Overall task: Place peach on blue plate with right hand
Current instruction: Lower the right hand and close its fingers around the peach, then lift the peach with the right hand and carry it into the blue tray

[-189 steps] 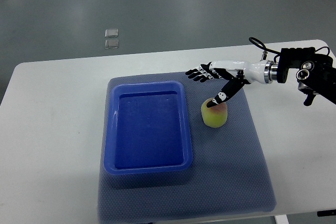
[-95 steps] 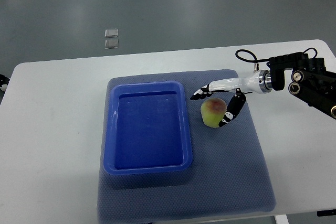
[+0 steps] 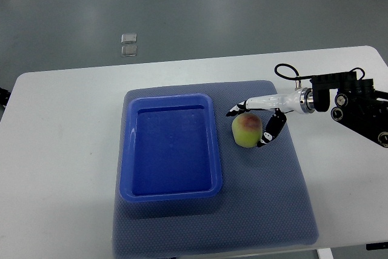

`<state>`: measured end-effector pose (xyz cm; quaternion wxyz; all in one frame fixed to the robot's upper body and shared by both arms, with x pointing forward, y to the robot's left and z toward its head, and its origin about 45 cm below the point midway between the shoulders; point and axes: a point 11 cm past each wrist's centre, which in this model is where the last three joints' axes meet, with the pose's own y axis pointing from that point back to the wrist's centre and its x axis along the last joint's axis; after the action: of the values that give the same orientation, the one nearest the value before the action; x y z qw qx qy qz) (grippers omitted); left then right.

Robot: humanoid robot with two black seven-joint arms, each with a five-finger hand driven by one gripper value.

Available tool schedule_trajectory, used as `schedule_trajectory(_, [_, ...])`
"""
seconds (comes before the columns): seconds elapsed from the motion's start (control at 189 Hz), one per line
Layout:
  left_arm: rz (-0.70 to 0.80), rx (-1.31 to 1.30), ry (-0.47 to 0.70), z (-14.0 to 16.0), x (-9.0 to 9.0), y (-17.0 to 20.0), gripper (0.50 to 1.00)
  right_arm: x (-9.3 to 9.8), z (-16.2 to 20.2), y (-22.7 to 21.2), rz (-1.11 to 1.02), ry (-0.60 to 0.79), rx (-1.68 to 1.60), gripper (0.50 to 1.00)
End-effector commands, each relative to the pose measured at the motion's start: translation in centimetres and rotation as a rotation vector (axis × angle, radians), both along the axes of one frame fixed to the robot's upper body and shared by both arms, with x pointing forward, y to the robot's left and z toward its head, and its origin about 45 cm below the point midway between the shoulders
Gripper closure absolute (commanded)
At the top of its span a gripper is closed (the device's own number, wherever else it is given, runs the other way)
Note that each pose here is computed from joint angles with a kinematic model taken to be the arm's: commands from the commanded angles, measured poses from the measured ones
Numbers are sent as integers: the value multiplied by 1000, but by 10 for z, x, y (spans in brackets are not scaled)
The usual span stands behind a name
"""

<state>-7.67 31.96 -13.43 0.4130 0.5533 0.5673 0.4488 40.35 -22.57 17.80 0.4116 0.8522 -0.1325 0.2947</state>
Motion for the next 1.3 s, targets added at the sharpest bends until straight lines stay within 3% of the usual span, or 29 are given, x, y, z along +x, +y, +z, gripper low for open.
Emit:
schedule_trajectory(0.0, [0,-1,-1,0,1,0,500,-2,-7,-1,4,-8,-20,601])
schedule_trajectory(0.037, [0,-1,-1,0,1,0,500,-3,-9,-1,5,-20,-28,664])
schedule_trajectory(0.09, [0,-3,0,0,0,-1,500,-3,-10,-1,7,-24,-33,718])
schedule_trajectory(0.127, [0,-3,-1,0,1,-1,500,-3,-9,-1,9,-26,-32,797])
schedule_trajectory(0.18, [0,-3,-1,0,1,-1,500,-3,-9,0,9,-26,-32,797])
schedule_trajectory(0.185, [0,-3,0,0,0,-1,500,-3,-10,0,11,-25,-31,886])
schedule_trajectory(0.259, [0,-3,-1,0,1,-1,500,-3,-9,1,14,-26,-29,1000])
schedule_trajectory(0.438, [0,-1,-1,0,1,0,500,2,2,4,28,-45,-9,1000])
schedule_trajectory(0.75, [0,-1,-3,0,1,0,500,28,55,23,81,-152,32,1000])
schedule_trajectory(0.766, [0,-1,-1,0,0,0,500,35,73,28,93,-189,40,1000])
schedule_trajectory(0.829, [0,-1,-1,0,0,0,500,38,82,44,124,-207,54,1000])
schedule_trajectory(0.935, [0,-3,-1,0,0,-1,500,35,83,75,176,-200,72,1000])
schedule_trajectory(1.03, [0,0,-1,0,1,0,500,23,62,116,249,-154,68,1000])
schedule_trajectory(1.294, [1,6,-1,0,0,2,500,2,28,173,326,-87,61,1000])
